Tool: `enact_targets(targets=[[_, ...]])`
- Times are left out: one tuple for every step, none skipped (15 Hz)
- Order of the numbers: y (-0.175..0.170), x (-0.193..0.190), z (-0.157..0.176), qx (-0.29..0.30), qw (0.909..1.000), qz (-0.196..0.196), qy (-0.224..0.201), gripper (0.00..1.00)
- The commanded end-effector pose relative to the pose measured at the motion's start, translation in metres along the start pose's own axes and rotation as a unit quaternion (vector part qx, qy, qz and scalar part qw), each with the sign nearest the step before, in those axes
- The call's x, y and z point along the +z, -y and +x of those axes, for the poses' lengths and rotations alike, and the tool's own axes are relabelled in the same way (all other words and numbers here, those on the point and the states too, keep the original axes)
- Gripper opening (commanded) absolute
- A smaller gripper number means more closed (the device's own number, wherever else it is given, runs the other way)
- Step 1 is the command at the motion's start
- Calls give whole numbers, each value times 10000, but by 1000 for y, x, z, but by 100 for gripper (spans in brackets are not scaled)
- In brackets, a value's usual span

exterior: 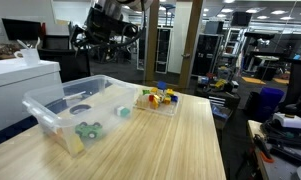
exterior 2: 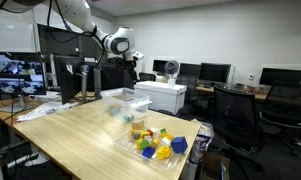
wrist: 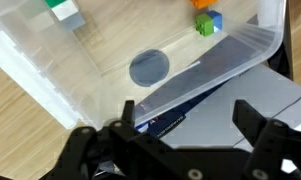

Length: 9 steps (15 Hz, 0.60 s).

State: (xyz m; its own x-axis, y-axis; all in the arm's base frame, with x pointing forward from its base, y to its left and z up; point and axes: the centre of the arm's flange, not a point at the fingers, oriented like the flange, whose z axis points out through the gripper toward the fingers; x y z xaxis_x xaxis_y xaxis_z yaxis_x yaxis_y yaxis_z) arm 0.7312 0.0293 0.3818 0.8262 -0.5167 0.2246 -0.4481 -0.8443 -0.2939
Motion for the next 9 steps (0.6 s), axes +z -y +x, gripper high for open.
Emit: enact_targets(targets=[[-21, 19, -8, -466, 9977, -303, 381, 100], [-43, 44, -18, -795, 9920, -641, 746, 100], [-48, 50, -22, -1007, 9874, -828, 900, 100], [-53, 58, -24, -1130, 9839, -971, 992, 100], [-62, 71, -26, -1240, 9786, -1170, 1151, 100], [-70, 83, -30, -1390, 9732, -1319, 1268, 100], [-72, 87, -31, -1471, 9705, -1382, 1316, 100], [-75, 95, -34, -1637, 9666, -1416, 1374, 100], [-75, 99, -36, -1781, 9633, -1460, 1379, 100]])
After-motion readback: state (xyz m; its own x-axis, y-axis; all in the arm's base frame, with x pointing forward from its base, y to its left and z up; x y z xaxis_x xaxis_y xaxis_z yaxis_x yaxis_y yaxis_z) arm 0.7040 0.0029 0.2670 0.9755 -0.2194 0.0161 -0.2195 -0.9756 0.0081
